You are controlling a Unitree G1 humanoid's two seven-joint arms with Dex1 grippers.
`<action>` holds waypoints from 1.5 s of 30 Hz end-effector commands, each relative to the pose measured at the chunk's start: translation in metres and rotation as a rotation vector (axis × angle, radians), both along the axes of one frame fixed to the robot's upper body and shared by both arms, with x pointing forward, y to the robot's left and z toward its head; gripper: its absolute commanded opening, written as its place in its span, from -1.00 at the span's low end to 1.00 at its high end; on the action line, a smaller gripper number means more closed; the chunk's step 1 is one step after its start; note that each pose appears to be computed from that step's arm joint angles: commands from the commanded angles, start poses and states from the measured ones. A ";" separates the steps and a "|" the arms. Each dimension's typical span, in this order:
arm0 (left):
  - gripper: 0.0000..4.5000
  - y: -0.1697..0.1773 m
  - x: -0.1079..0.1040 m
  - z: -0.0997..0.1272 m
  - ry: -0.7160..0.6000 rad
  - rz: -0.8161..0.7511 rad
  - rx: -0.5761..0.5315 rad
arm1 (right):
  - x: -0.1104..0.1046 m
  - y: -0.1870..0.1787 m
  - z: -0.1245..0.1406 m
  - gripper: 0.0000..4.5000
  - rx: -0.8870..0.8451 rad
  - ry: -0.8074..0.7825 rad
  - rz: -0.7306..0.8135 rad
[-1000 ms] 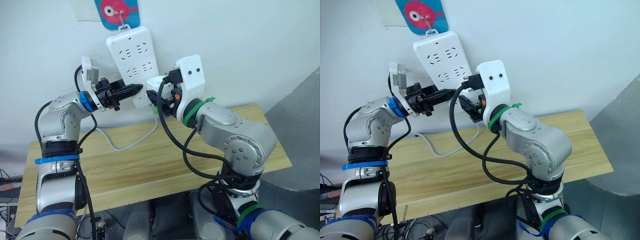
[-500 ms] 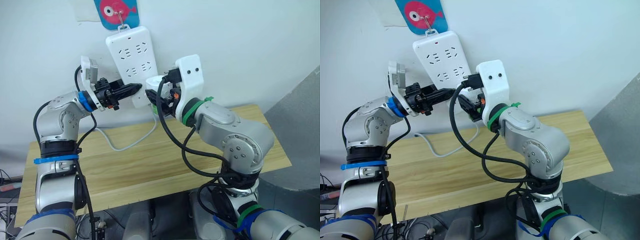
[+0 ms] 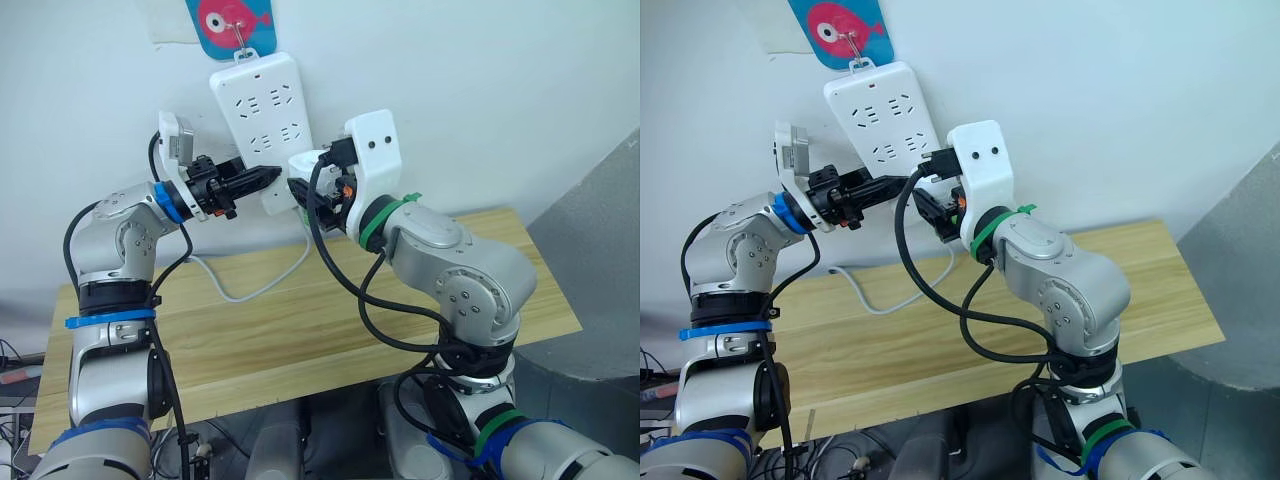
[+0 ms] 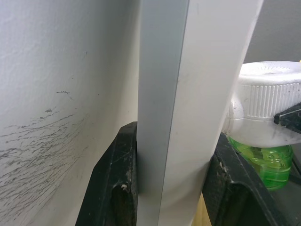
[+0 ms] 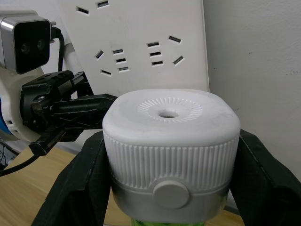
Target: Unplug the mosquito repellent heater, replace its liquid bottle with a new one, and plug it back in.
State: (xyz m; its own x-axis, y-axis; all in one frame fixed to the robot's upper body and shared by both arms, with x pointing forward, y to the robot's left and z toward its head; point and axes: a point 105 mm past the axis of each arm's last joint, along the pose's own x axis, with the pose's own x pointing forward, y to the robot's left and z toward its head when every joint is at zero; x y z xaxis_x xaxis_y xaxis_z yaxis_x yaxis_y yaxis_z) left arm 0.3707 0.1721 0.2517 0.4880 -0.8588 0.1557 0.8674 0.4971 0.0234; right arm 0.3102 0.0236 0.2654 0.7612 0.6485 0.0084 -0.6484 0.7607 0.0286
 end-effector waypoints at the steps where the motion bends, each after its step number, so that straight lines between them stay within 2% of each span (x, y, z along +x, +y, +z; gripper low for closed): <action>1: -0.42 -0.031 -0.010 0.035 -0.079 -0.124 -0.073 | -0.038 0.064 -0.011 0.31 -0.042 0.042 0.325; 16: -0.42 -0.033 -0.012 0.041 -0.052 -0.129 -0.129 | -0.036 0.068 -0.009 0.31 0.005 0.063 0.317; 23: -0.42 -0.032 -0.013 0.038 -0.015 -0.133 -0.143 | -0.036 0.050 -0.010 0.31 -0.018 0.049 0.292; 32: -0.42 -0.028 -0.014 0.037 -0.009 -0.119 -0.136 | -0.048 0.033 -0.015 0.31 -0.038 0.059 0.288; 45: -0.42 -0.031 -0.017 0.037 -0.015 -0.133 -0.123 | -0.028 0.037 -0.001 0.31 -0.025 0.019 0.260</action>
State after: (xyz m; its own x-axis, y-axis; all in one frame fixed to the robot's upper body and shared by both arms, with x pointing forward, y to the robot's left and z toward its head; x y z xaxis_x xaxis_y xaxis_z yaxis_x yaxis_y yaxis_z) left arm 0.3627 0.1624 0.2585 0.4643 -0.8683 0.1744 0.8854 0.4600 -0.0670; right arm 0.3068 0.0157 0.2702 0.7558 0.6543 0.0246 -0.6548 0.7550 0.0341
